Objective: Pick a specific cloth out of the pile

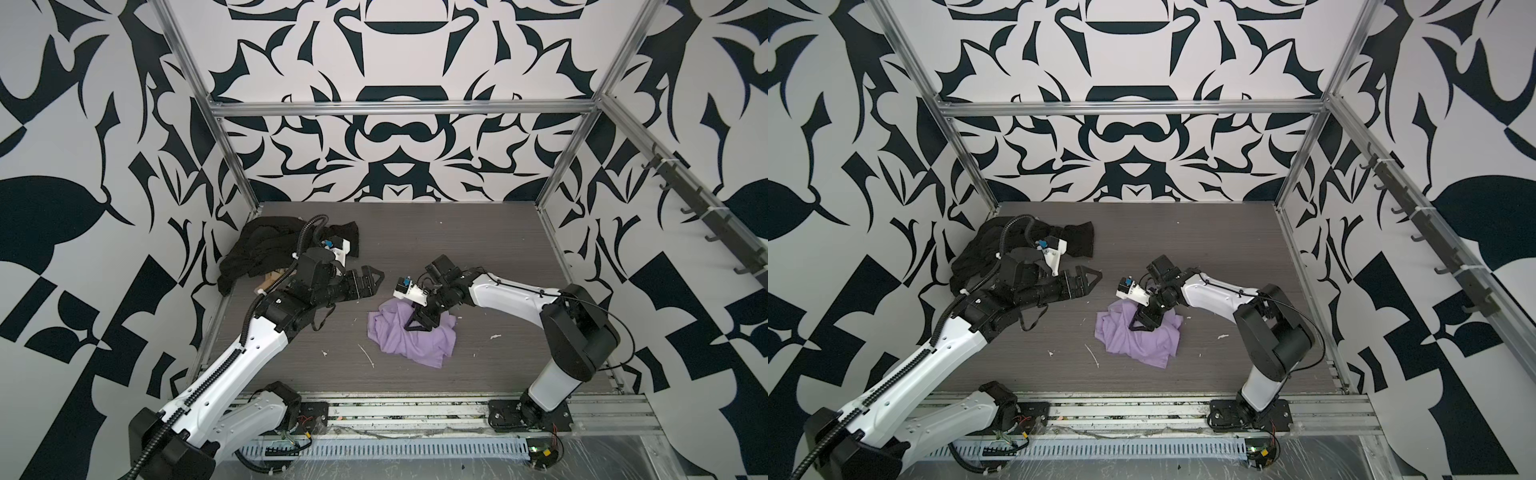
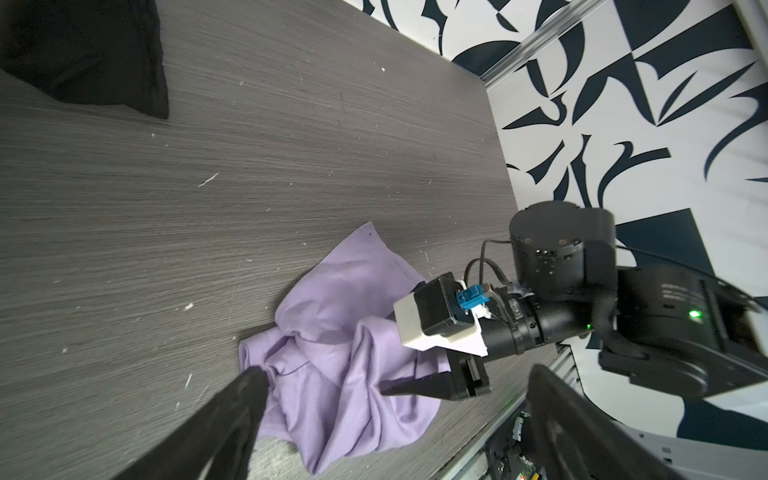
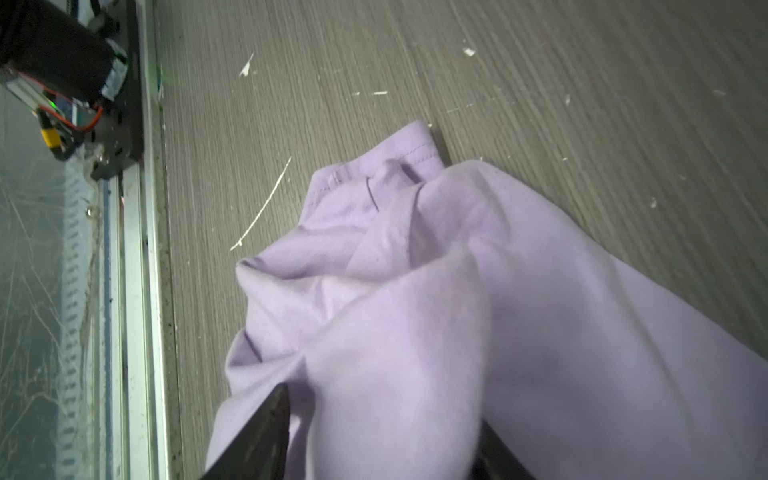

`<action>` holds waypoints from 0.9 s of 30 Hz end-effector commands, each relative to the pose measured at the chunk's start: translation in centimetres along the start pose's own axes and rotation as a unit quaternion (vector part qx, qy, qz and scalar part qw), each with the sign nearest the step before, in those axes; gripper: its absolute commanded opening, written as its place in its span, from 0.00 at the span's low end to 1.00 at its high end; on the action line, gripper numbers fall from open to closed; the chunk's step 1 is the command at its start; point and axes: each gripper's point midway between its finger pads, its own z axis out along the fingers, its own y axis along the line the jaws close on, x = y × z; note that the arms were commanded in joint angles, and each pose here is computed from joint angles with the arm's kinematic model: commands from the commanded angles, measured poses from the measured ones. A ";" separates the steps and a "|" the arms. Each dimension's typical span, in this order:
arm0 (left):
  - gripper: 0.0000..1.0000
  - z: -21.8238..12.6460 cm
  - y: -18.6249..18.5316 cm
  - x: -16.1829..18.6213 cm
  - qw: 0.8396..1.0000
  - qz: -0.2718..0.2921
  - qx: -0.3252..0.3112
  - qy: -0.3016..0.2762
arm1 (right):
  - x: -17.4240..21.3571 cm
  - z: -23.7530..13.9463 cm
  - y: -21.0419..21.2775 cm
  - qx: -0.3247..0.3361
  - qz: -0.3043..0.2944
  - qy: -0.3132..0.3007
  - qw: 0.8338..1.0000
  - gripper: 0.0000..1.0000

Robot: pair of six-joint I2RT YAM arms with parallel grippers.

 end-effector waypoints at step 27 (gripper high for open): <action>1.00 0.2 1.4 0.1 1.000 0.005 -0.027 -0.005 | -1.2 1.0 4.6 -0.045 -0.071 0.011 0.996 0.63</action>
